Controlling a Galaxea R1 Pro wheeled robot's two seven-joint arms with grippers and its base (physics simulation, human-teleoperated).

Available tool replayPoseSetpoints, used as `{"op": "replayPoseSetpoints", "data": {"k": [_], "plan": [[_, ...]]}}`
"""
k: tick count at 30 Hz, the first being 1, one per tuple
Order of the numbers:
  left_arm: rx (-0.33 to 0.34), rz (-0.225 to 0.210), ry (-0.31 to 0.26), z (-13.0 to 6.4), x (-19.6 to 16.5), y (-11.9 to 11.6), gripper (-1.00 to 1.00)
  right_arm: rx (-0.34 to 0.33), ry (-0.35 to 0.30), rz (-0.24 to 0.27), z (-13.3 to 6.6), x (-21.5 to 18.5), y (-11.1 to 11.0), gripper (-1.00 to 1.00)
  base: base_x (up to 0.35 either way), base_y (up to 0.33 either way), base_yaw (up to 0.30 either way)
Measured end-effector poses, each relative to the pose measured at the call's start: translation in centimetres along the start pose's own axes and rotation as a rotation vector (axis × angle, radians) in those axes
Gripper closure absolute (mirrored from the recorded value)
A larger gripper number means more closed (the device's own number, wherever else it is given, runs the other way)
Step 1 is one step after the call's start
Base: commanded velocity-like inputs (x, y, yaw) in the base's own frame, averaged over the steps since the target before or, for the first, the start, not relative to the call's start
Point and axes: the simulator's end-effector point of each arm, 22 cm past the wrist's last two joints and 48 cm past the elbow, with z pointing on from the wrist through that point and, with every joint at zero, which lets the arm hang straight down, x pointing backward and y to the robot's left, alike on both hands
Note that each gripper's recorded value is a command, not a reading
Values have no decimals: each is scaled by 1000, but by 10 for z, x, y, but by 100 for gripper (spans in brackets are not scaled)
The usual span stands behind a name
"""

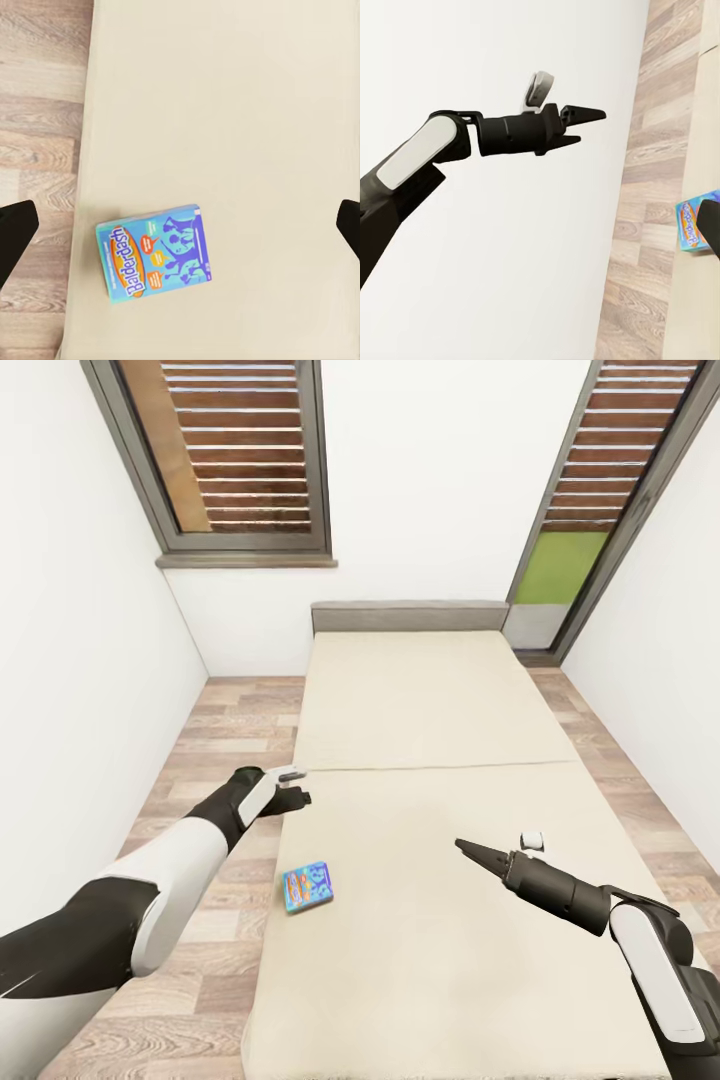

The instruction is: Put all the toys in the child's room - the three board games (two on the bed and one on the table), the two jigsaw puzzles on the table, and the tennis ball on the table - inside the toy box on the table in the child's room.

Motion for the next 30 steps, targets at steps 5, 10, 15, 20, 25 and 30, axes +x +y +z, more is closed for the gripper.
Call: {"op": "replayPoseSetpoints", "data": {"k": [5, 10, 15, 20, 25, 30], "plan": [[-2, -2, 0, 2, -3, 2, -100, 7, -6, 6, -2, -1, -5, -100, 0, 0, 0], [-2, -9, 0, 5, -5, 4, -100, 12, -8, 13, -2, -2, -9, -100, 0, 0, 0], [-2, -13, 6, 9, -3, 6, -100, 16, -7, 20, -2, 0, -13, -100, 0, 0, 0], [1, -12, -3, 11, -7, 4, -100, 19, -4, 27, -1, 1, -17, -100, 0, 0, 0], [5, -12, -15, 13, -11, 3, -100, 25, -1, 33, -1, 3, -21, -100, 0, 0, 0], [4, -13, -12, 17, -9, 3, -100, 29, 2, 40, 0, 5, -25, -100, 0, 0, 0]]}}
